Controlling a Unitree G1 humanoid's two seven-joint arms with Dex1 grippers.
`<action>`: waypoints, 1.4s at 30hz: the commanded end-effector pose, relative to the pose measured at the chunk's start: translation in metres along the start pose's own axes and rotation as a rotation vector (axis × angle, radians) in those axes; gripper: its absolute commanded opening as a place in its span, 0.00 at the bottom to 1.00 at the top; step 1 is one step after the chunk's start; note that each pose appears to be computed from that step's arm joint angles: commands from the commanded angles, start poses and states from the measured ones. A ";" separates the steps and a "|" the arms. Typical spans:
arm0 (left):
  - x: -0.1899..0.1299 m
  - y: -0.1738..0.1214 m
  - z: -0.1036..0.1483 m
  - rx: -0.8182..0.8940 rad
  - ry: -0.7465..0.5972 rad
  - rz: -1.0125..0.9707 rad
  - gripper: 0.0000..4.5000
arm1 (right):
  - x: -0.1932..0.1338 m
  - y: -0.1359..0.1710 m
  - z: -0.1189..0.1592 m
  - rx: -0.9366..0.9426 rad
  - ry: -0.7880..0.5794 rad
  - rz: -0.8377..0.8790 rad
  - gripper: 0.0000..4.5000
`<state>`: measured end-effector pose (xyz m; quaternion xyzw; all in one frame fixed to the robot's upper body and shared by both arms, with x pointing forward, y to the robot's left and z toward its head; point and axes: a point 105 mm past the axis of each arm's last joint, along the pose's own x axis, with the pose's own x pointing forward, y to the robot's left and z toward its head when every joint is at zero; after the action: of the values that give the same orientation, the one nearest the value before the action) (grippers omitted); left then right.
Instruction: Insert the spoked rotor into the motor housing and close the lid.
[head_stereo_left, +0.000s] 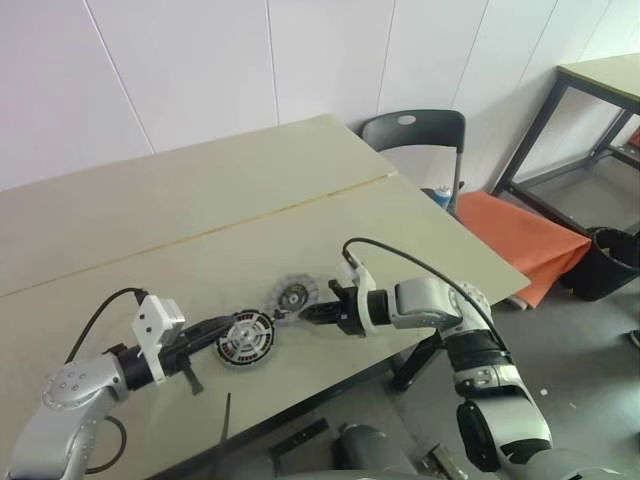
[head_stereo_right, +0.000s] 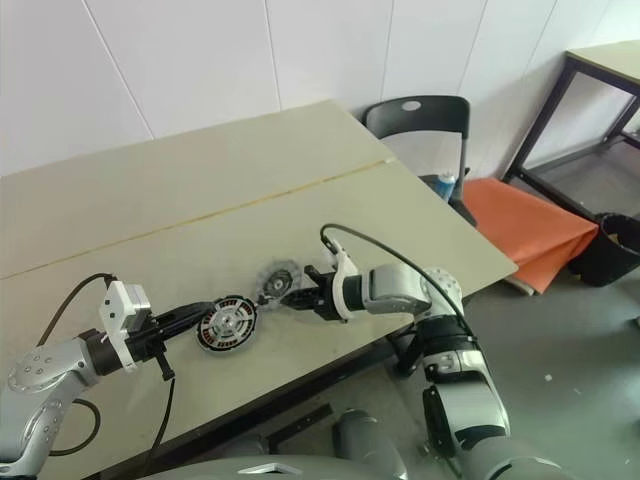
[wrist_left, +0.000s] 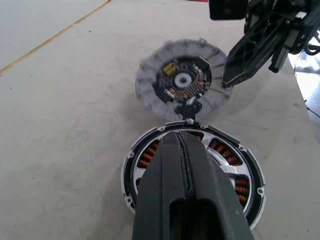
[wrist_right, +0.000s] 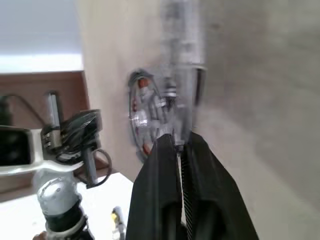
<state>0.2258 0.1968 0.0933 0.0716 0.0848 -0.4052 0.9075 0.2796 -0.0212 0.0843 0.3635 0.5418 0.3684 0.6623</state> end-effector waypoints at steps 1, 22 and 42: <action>-0.001 0.003 0.008 0.034 -0.022 0.014 0.00 | -0.003 0.005 0.001 -0.048 0.017 -0.002 0.03; -0.023 0.014 0.002 0.002 -0.001 0.131 0.00 | 0.007 0.041 0.017 -1.251 0.054 -0.219 0.03; -0.025 0.016 -0.007 -0.020 0.020 0.153 0.00 | 0.010 0.052 0.006 -1.502 0.091 -0.110 0.46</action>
<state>0.2184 0.2248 0.0857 0.0620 0.1052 -0.3363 0.9338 0.2836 0.0083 0.1099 -0.2374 0.2152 0.6099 0.7249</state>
